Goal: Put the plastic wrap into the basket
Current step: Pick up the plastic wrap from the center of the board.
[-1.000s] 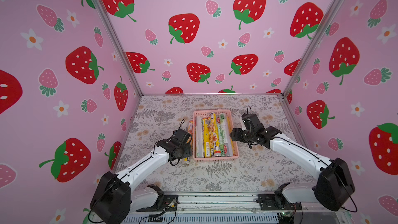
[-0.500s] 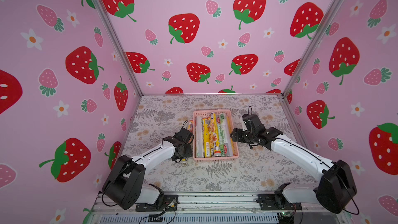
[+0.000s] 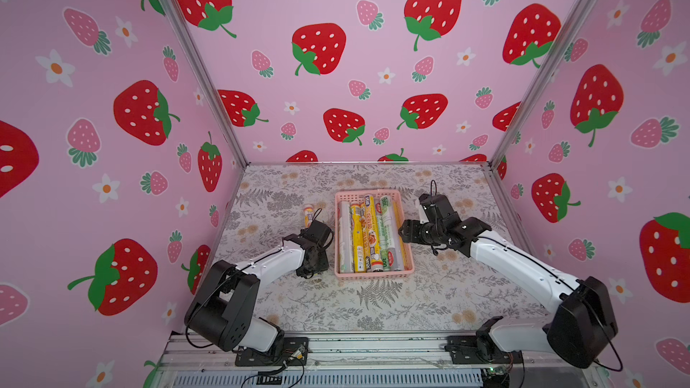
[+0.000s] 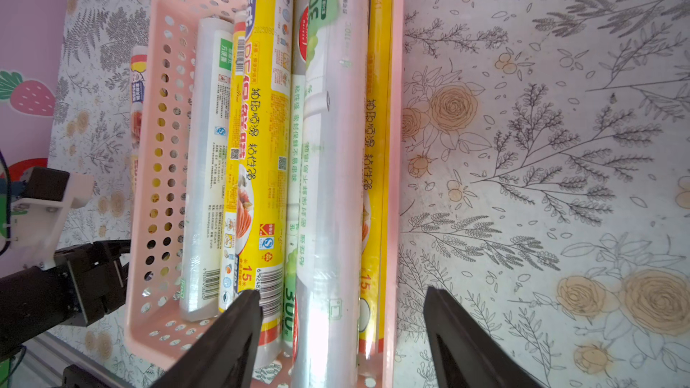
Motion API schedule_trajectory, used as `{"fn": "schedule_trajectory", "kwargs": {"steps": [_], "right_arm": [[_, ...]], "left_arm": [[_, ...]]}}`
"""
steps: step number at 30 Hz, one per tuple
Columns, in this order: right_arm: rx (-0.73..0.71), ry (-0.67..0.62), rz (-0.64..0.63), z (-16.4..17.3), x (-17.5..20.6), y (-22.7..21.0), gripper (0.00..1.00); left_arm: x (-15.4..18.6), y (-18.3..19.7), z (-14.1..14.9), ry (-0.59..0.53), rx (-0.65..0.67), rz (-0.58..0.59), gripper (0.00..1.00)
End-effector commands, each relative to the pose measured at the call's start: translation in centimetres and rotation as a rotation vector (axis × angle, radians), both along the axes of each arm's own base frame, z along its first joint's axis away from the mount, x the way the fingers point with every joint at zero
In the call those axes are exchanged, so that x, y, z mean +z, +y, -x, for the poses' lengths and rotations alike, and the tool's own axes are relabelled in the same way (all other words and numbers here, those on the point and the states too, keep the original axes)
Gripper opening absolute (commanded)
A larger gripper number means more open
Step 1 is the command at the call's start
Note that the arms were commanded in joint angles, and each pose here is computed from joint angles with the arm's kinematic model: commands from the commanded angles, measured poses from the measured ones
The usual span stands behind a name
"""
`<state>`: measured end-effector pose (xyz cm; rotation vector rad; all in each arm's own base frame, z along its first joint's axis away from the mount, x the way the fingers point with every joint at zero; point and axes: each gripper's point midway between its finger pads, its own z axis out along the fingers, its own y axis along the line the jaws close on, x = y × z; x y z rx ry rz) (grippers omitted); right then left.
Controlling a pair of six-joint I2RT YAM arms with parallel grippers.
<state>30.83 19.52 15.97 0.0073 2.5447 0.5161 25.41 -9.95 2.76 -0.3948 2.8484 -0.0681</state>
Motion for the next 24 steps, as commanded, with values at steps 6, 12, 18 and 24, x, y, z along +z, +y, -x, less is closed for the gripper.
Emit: {"fn": "schedule_trajectory", "kwargs": {"steps": [6,12,18,24], "right_arm": [[0.034,-0.010,-0.008,-0.2,1.6,0.7,0.74],[0.048,-0.031,-0.029,-0.7,2.9,1.2,0.74],[0.071,-0.056,-0.059,-1.3,4.8,2.1,0.74],[0.062,-0.060,-0.075,-1.9,5.3,2.6,0.74]], "left_arm": [[3.9,1.3,0.6,-0.101,0.048,0.029,0.40],[6.6,2.2,1.0,-0.178,0.086,0.057,0.40],[9.6,2.3,1.4,-0.245,0.102,0.106,0.40],[12.4,1.2,1.4,-0.293,0.100,0.192,0.40]]}}
